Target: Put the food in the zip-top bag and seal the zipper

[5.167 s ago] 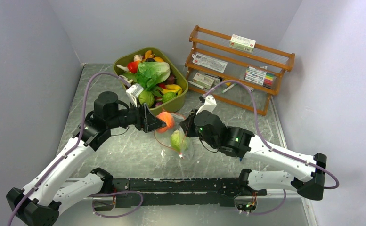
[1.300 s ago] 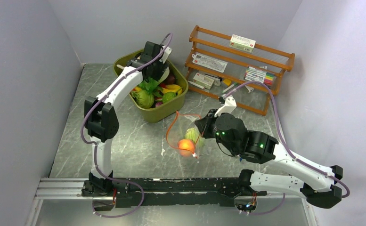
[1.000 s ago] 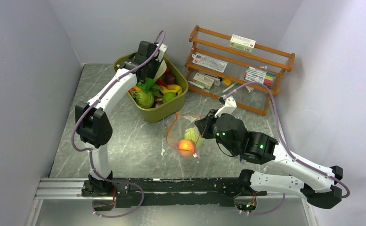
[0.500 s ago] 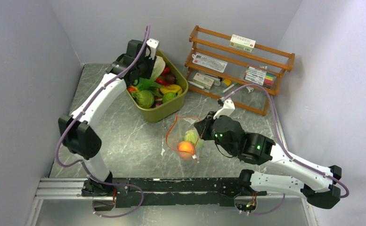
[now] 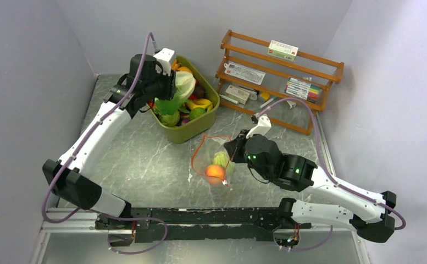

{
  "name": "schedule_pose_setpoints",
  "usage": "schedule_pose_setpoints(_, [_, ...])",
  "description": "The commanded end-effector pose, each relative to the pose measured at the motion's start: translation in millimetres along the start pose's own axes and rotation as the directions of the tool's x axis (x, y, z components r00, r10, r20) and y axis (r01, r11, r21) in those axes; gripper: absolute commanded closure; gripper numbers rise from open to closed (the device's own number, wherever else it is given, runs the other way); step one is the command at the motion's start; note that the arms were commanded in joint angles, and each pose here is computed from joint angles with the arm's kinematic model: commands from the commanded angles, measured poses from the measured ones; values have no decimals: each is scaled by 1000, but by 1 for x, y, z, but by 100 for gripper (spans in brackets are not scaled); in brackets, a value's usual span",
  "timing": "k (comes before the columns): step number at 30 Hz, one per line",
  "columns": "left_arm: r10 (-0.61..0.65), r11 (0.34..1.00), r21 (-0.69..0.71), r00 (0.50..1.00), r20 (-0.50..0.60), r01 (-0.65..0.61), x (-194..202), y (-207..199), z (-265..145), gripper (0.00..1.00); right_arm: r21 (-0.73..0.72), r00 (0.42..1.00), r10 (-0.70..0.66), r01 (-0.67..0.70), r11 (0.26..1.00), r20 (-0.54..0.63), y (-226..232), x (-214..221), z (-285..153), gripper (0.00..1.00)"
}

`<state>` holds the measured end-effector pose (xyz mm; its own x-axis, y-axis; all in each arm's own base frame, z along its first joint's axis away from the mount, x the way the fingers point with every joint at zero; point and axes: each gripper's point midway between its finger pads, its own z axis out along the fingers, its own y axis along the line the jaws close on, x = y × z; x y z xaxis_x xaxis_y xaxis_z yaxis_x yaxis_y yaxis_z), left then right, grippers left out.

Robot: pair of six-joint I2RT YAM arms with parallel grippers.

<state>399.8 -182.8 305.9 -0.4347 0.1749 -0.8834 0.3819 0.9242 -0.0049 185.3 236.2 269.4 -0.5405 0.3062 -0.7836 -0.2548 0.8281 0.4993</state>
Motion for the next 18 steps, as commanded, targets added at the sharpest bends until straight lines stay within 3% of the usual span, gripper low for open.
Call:
schedule_pose_setpoints(1, [-101, 976, 199, 992, 77, 84, -14, -34, -42, 63, -11, 998, 42, -42, 999, 38, 6, -6, 6, 100])
schedule_pose_setpoints(8, [-166, 938, 320, 982, 87, 130, 2, -54, -87, 63, -8, 998, 54, -54, 999, 44, 9, -6, 11, 100])
schedule_pose_setpoints(18, [-193, 921, 358, 978, 73, 155, 24, -60, -117, 66, -1, 998, 61, -61, 998, 21, 10, 3, 18, 100])
